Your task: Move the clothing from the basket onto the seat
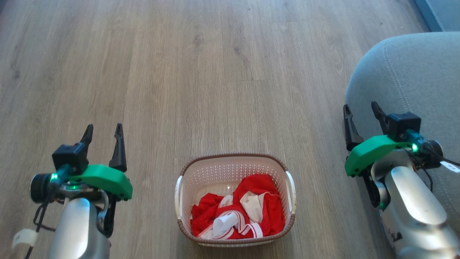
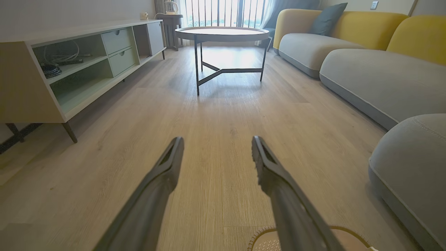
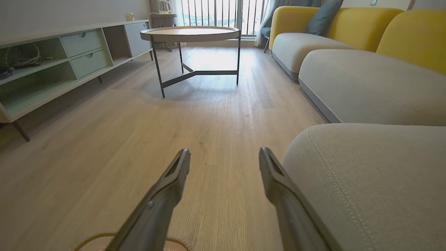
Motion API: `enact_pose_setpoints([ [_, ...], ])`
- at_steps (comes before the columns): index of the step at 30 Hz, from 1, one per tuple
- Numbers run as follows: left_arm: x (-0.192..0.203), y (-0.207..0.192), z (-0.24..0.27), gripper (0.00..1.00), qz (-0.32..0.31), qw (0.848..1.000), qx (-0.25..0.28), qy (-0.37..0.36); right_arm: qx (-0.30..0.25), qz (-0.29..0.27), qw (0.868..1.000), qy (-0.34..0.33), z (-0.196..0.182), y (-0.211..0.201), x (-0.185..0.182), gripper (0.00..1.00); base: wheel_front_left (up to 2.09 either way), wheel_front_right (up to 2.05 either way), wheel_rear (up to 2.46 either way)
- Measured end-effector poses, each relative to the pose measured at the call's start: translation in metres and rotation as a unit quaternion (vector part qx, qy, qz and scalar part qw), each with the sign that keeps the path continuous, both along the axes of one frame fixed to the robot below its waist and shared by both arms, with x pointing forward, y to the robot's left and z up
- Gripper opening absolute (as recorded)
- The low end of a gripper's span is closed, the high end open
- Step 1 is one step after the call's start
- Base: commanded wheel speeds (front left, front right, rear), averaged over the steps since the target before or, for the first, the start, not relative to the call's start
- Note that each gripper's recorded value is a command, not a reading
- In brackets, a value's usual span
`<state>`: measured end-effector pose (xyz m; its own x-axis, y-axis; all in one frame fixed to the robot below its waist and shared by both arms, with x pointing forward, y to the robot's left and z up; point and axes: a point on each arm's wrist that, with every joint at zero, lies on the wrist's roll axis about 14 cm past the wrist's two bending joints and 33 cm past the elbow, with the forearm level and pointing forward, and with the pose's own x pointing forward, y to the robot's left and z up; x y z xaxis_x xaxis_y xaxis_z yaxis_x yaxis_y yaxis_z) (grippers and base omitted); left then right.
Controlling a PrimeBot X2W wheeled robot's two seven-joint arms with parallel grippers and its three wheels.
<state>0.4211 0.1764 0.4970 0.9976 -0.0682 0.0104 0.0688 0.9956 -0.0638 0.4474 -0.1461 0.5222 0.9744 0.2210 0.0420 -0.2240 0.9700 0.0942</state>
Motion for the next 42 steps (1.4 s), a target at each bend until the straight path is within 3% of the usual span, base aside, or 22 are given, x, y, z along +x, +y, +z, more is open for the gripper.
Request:
enact_pose_setpoints([
  [24,0.008,-0.002,-0.010,1.00,-0.003,1.000,0.013,0.009,-0.015,-0.002,1.000,-0.012,0.001,0.001,0.009,1.00,0.00,0.00,0.00],
  [42,0.042,-0.030,-0.066,1.00,-0.033,0.997,-0.015,0.072,-0.016,-0.010,0.999,-0.026,-0.009,-0.004,0.052,1.00,0.00,0.00,0.00],
])
